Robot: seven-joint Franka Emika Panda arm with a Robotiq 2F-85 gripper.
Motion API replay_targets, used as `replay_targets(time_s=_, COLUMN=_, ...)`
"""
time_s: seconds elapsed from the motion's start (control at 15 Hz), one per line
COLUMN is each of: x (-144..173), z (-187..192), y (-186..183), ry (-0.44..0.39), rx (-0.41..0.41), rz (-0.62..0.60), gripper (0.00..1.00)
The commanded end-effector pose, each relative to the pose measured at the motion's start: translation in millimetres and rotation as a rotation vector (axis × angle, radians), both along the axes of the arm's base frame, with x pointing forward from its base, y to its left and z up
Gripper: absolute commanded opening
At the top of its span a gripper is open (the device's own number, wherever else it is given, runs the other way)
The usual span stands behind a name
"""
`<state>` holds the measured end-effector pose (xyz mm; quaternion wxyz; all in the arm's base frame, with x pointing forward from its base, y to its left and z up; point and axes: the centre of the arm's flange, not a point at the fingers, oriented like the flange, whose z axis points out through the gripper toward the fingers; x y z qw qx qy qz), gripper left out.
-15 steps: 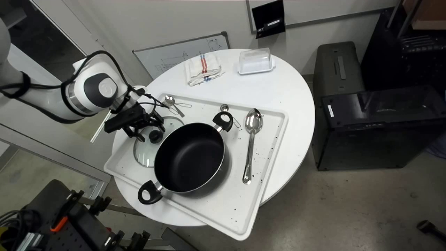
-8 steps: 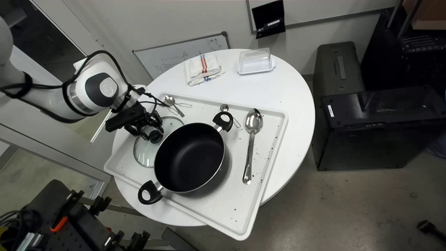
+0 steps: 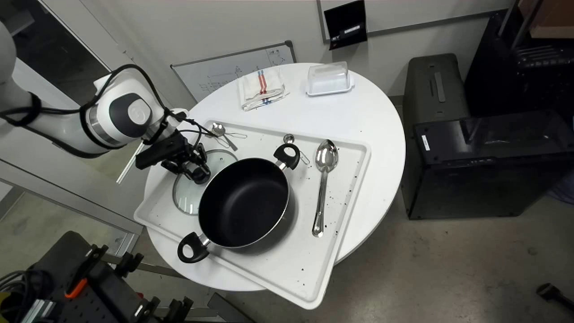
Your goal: Place the lid on the pot
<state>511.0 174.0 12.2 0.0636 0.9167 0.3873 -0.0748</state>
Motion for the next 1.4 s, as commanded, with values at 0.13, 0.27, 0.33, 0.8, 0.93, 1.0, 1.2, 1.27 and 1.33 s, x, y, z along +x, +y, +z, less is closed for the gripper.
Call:
replay_targets(time_s=0.13, x=-0.4, z=20.4, y=2.3, ry=-0.019, rx=0.017, rz=0.021, gripper=0.25)
replay_targets(time_s=0.27, x=-2.1, z=29.7, y=3.4, ry=-0.023, rx=0.024, rz=0.027, gripper=0.25)
replay_targets(time_s=0.33, x=-2.6, z=33.5, y=4.3, ry=-0.027, rx=0.028, rz=0.031, gripper=0.25)
replay_targets(time_s=0.8, x=-13.0, z=86.7, y=11.3, ry=-0.038, rx=0.048, rz=0.075, gripper=0.25)
replay_targets(time_s=0.93, x=-18.3, z=105.8, y=13.5, ry=-0.036, rx=0.053, rz=0.088, gripper=0.25)
replay_targets(time_s=1.0, x=-20.5, z=114.5, y=14.2, ry=-0.036, rx=0.053, rz=0.095, gripper=0.25)
replay_targets(time_s=1.2, x=-26.2, z=142.3, y=12.9, ry=-0.036, rx=0.041, rz=0.106, gripper=0.25)
replay_targets(time_s=1.27, x=-27.5, z=149.5, y=11.5, ry=-0.044, rx=0.037, rz=0.105, gripper=0.25)
replay_targets(time_s=1.33, x=-28.3, z=157.2, y=7.9, ry=-0.044, rx=0.027, rz=0.099, gripper=0.25)
